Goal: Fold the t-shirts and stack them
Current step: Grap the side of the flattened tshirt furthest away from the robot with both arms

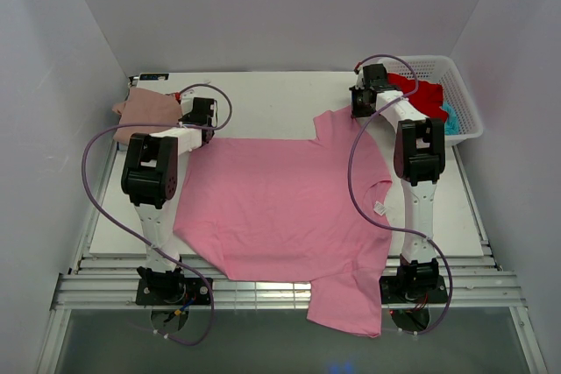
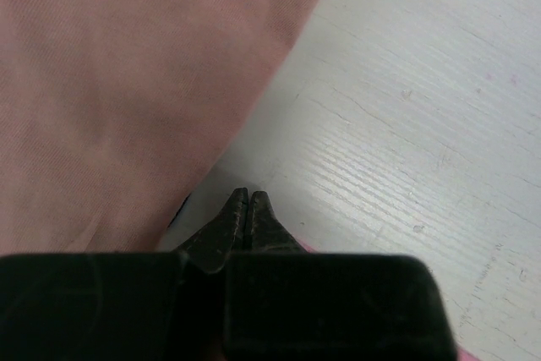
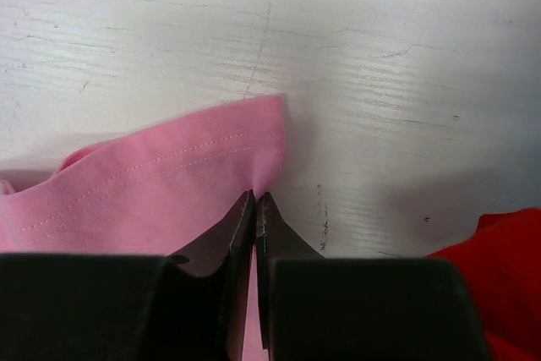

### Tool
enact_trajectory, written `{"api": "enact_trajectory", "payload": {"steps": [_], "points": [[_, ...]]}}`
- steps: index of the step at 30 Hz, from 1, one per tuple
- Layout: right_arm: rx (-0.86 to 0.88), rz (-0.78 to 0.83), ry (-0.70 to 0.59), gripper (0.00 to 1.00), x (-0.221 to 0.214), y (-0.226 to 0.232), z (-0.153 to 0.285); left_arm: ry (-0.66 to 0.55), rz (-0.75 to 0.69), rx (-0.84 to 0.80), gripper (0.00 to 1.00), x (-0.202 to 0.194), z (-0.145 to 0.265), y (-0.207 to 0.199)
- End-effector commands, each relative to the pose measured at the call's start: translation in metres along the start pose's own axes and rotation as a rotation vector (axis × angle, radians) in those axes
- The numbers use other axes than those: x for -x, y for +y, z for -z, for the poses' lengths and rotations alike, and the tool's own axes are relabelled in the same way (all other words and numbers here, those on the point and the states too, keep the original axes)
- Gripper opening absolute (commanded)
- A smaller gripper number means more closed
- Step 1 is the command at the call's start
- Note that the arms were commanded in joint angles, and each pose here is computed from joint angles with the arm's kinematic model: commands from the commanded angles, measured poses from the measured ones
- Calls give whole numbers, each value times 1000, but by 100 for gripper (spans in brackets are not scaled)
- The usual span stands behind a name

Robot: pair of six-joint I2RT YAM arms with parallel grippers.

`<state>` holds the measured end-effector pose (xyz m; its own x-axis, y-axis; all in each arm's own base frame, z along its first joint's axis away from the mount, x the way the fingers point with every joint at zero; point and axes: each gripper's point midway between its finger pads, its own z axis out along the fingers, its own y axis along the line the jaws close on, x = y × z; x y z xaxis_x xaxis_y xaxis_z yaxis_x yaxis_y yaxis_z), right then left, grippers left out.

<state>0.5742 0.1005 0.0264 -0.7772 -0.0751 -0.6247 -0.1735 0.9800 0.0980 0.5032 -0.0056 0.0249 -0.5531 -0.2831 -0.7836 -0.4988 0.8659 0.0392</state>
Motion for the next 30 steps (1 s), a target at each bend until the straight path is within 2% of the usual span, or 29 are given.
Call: {"api": "enact_trajectory", "payload": {"steps": [1, 5, 6, 7, 9, 12, 21, 27, 28, 30], "points": [[-70, -18, 70, 8, -18, -16, 4, 19, -1, 6, 0, 5, 12, 4], [-79, -60, 42, 8, 1, -26, 4, -6, 0, -15, 0, 22, 9, -6], [-76, -71, -3, 8, 22, -27, 10, -20, 6, -24, 0, 32, 9, -11], [-79, -84, 18, 8, 19, -33, 5, -25, 3, -28, 0, 35, 8, -14], [-78, -95, -30, 8, 42, -37, 10, -25, 3, -37, 0, 40, 2, -21], [-87, -117, -53, 8, 49, -49, 7, -22, 0, -38, 0, 41, -6, -28], [41, -157, -233, 8, 97, -46, 12, -41, 13, -36, 0, 49, -20, -36], [174, -158, -325, 8, 124, -23, 42, -141, 75, -120, 0, 83, 3, -40], [183, -151, -349, 8, 132, -20, 58, -150, 79, -123, 0, 87, 8, -39], [193, -150, -334, 8, 124, -16, 65, -172, 90, -146, 0, 100, 22, -38]]}}
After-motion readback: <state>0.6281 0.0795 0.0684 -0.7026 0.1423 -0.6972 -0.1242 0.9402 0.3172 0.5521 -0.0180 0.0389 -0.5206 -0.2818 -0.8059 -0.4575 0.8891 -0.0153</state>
